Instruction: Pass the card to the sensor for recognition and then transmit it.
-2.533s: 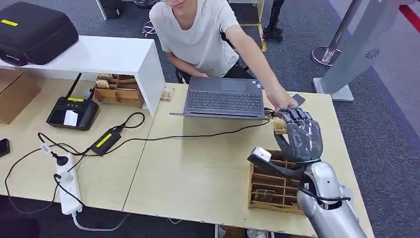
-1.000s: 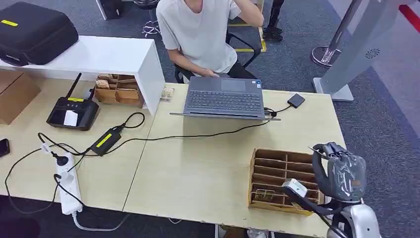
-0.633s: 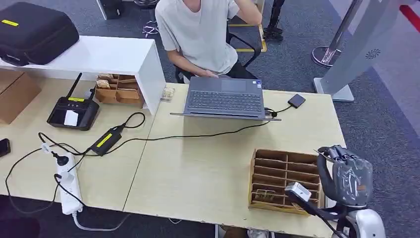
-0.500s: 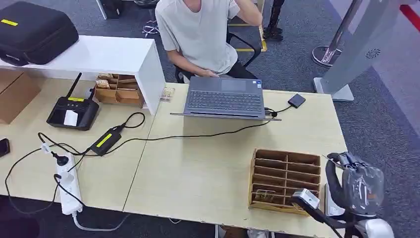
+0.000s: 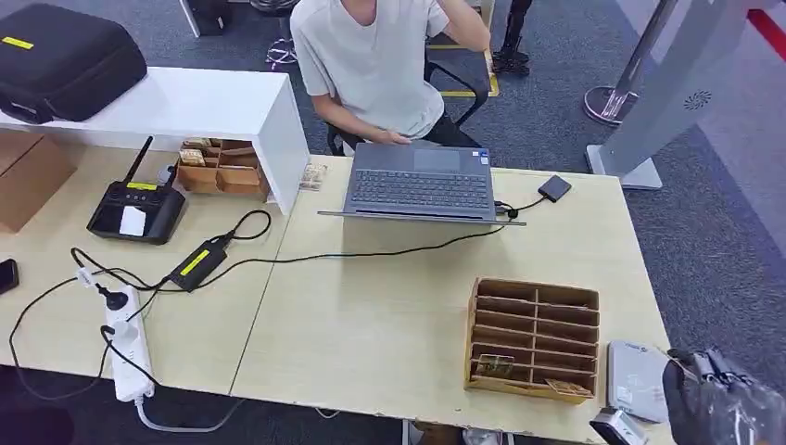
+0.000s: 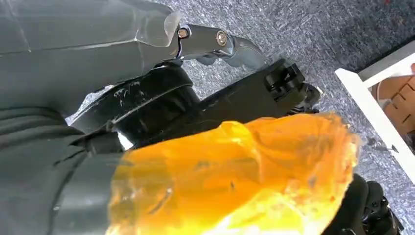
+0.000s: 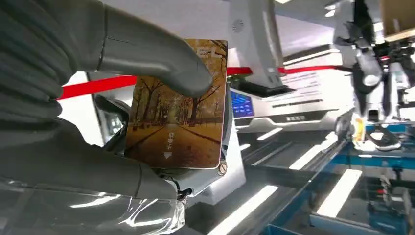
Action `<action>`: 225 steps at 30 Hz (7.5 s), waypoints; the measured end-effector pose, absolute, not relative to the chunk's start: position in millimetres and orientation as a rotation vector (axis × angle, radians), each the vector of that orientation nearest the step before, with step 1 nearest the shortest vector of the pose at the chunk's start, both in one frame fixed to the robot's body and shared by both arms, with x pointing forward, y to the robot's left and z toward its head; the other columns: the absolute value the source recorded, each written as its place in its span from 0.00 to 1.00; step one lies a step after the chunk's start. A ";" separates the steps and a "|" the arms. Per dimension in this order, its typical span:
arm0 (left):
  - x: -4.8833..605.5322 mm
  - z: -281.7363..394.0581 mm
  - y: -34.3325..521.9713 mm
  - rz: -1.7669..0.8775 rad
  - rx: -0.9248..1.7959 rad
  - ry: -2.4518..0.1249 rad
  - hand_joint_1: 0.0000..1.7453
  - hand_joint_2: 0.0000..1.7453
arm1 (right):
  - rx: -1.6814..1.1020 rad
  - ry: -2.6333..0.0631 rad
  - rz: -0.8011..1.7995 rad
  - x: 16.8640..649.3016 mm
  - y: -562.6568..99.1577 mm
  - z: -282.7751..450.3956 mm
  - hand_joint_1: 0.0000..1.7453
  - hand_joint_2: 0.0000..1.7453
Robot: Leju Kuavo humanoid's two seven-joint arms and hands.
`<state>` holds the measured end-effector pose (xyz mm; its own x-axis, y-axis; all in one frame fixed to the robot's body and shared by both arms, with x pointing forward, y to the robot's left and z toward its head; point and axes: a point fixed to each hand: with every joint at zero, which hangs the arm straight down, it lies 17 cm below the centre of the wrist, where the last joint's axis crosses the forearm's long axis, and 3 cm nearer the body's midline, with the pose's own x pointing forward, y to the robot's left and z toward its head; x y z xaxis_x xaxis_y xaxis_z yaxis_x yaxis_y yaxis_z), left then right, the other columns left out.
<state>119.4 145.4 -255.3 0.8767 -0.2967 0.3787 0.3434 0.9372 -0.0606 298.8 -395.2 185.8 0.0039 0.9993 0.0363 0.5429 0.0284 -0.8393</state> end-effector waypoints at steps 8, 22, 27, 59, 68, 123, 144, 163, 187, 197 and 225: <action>119.8 -255.5 145.6 -0.328 -0.120 -0.375 0.00 0.00 | -1.592 -1.527 0.825 279.9 -419.0 161.8 1.00 1.00; 119.2 -255.4 144.8 -0.326 -0.120 -0.377 0.00 0.00 | -1.502 -1.395 0.779 268.9 -424.6 98.5 1.00 1.00; 119.3 -255.4 144.9 -0.327 -0.119 -0.377 0.00 0.00 | -1.462 -1.382 0.791 271.1 -416.3 79.6 1.00 1.00; 117.0 -256.4 145.5 -0.343 -0.116 -0.359 0.00 0.00 | -1.338 -1.446 0.791 306.4 -352.6 51.4 1.00 1.00; 116.1 -256.9 145.9 -0.342 -0.115 -0.350 0.00 0.00 | -1.347 -1.450 0.783 309.4 -353.2 55.2 1.00 1.00; 117.5 -257.1 145.6 -0.338 -0.113 -0.327 0.00 0.00 | -1.570 -1.193 0.798 314.9 -463.7 54.2 1.00 1.00; 118.3 -256.7 144.3 -0.334 -0.114 -0.322 0.00 0.00 | -1.524 -1.166 0.779 316.3 -458.2 36.9 1.00 1.00; 118.7 -256.6 144.2 -0.323 -0.116 -0.321 0.00 0.00 | -1.463 -1.086 0.768 313.5 -449.2 5.6 1.00 1.00; 121.3 -255.0 141.9 -0.372 -0.119 -0.357 0.00 0.00 | -1.729 -1.411 0.706 352.0 -454.7 143.4 1.00 1.00; 121.1 -255.1 141.8 -0.373 -0.119 -0.357 0.00 0.00 | -1.772 -1.430 0.693 353.0 -456.5 161.5 1.00 1.00; 115.6 -253.3 132.6 -0.530 -0.163 -0.340 0.00 0.00 | -1.774 -1.709 1.162 568.6 -223.0 254.0 1.00 1.00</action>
<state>115.6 132.6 -253.3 0.8087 -0.4669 0.3578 0.5203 0.8516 -0.0647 568.6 -223.0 254.0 -0.1019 0.9555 -0.2770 0.6086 -0.1603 -0.7771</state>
